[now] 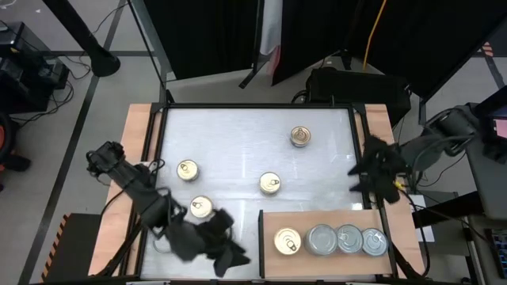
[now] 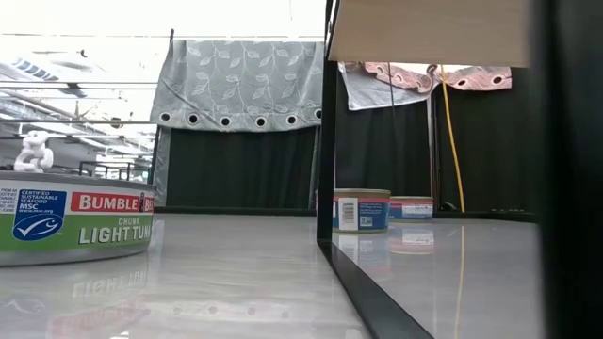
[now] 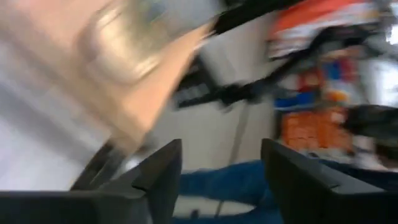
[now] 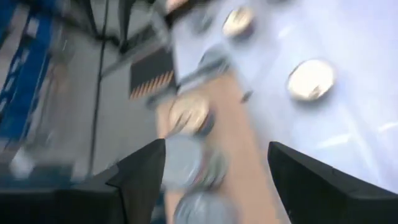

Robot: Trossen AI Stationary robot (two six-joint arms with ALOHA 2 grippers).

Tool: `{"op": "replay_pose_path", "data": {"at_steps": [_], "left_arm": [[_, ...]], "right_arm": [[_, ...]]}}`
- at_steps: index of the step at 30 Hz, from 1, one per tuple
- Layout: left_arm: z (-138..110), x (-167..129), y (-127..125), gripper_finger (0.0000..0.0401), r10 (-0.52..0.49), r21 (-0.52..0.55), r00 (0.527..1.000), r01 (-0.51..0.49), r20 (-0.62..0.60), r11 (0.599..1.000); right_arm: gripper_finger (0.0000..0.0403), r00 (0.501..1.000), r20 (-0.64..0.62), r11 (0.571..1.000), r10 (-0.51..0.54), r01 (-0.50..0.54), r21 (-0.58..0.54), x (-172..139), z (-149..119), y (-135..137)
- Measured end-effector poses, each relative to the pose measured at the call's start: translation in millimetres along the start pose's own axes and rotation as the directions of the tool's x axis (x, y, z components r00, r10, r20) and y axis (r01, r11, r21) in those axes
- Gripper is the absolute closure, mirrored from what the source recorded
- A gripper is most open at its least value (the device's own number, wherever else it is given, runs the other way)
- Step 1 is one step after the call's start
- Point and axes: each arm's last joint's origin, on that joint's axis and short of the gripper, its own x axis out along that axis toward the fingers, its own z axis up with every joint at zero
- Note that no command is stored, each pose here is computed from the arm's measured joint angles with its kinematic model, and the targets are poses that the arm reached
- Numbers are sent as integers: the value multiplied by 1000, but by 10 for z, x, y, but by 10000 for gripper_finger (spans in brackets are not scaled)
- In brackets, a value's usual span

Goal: Stack canned seafood by type on shelf
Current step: Stack the green tuna can on top of the other green tuna can on the shelf

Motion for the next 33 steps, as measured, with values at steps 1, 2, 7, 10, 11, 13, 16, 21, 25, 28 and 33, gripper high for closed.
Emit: {"op": "replay_pose_path", "data": {"at_steps": [1,2,7,10,11,13,16,21,25,28,33], "left_arm": [[-82,3,59,195,64,-41,998,-65,-16,997],[-156,10,116,207,125,-79,992,-126,-22,989],[-529,201,400,253,355,-192,933,-360,-57,913],[-742,452,541,271,405,-225,911,-412,-80,883],[-803,547,579,276,405,-236,910,-414,-90,879],[-910,734,637,285,383,-249,918,-397,-103,883],[-1041,995,706,297,326,-277,937,-349,-127,896],[-1126,1202,788,320,300,-319,947,-320,-114,892],[-1087,1120,912,344,482,-255,860,-510,-170,821],[-1047,1027,1026,355,623,-198,756,-654,-202,730],[-981,983,1109,358,699,-167,667,-743,-259,648]], "right_arm": [[133,999,45,1000,-24,24,8,-30,8,-24],[136,995,89,999,-48,46,19,-58,17,-46],[147,957,249,989,-148,139,55,-124,57,-106],[151,949,271,986,-164,156,49,-120,65,-105],[152,950,268,987,-162,157,40,-119,64,-105],[152,953,259,987,-158,158,21,-120,60,-106],[152,963,218,987,-156,163,-14,-118,38,-120],[152,963,150,970,-226,237,-59,-128,-26,-205],[152,959,136,964,-247,257,-63,-130,-41,-226],[152,959,136,964,-247,258,-64,-130,-41,-227],[152,959,136,964,-247,257,-62,-130,-41,-227]]}}
